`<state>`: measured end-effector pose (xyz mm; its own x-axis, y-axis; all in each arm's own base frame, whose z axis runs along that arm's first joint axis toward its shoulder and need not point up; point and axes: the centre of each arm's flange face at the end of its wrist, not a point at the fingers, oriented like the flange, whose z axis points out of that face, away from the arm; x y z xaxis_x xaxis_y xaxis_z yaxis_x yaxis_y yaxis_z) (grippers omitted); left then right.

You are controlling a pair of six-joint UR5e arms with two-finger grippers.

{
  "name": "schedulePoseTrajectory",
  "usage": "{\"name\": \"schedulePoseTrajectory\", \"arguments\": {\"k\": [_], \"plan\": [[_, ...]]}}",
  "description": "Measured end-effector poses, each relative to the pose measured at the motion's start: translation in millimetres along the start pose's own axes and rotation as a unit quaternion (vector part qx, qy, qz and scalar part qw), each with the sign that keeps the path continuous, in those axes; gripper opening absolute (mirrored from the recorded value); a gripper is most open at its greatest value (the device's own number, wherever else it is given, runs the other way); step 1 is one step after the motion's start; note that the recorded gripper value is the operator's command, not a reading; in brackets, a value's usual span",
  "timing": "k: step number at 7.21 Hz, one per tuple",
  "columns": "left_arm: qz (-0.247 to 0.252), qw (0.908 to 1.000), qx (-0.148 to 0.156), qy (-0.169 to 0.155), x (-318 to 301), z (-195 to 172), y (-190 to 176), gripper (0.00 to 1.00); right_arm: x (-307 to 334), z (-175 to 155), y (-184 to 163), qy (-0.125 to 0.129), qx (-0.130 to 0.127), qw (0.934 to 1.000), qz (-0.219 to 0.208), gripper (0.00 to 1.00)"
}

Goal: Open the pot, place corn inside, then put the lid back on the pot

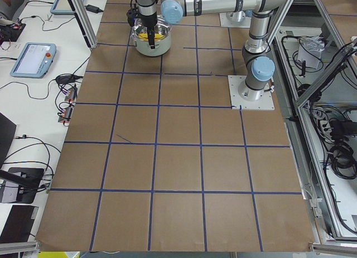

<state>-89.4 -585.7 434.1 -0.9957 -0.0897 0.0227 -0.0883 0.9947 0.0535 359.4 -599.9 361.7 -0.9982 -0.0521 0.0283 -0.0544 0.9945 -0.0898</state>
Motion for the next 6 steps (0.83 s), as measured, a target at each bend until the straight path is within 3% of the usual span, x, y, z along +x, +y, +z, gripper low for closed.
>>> {"name": "schedulePoseTrajectory", "arguments": {"k": [6], "plan": [[-0.009, 1.0000, -0.001, -0.002, 2, -10, 5, 1.00, -6, 9, -5, -0.004, 0.003, 1.0000, 0.005, 0.09]]}}
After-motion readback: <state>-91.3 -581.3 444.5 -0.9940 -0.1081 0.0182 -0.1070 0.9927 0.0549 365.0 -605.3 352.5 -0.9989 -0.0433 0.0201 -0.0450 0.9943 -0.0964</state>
